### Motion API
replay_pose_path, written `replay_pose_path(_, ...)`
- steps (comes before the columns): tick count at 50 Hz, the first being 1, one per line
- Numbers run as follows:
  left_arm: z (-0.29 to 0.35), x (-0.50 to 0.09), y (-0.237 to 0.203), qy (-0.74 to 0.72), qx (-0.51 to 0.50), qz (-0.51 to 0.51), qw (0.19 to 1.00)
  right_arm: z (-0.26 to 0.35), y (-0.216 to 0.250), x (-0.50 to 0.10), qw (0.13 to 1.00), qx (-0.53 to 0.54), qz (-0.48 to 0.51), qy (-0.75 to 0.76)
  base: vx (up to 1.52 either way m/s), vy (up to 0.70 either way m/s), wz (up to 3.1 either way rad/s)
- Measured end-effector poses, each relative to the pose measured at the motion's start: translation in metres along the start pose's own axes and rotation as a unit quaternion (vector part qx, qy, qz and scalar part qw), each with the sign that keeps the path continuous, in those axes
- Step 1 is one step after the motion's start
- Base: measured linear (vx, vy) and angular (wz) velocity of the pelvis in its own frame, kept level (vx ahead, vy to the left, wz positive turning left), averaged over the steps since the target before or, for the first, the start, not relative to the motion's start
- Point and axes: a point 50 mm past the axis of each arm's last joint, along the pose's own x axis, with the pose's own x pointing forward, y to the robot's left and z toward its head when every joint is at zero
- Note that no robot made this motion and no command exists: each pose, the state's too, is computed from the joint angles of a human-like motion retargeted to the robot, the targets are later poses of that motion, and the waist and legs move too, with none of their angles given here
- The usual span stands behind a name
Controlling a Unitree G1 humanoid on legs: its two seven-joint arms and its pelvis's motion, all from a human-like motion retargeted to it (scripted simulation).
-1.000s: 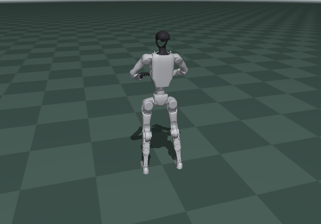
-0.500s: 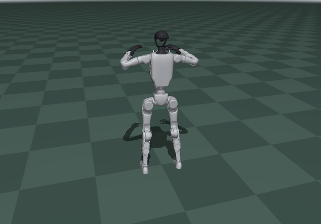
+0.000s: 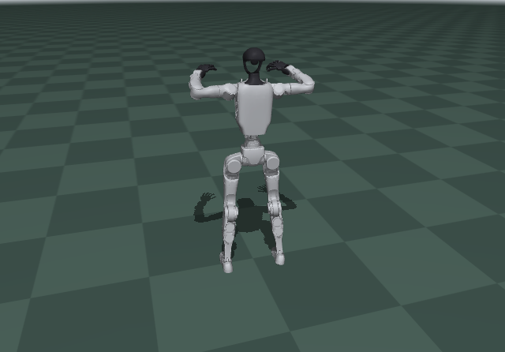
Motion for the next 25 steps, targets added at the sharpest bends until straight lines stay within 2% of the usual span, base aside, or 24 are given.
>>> replay_pose_path(25,0.0,-0.002,0.01,0.004,0.026,0.026,0.999,-0.004,-0.008,-0.008,1.0,-0.008,-0.015,0.016,0.0,0.0,0.0)
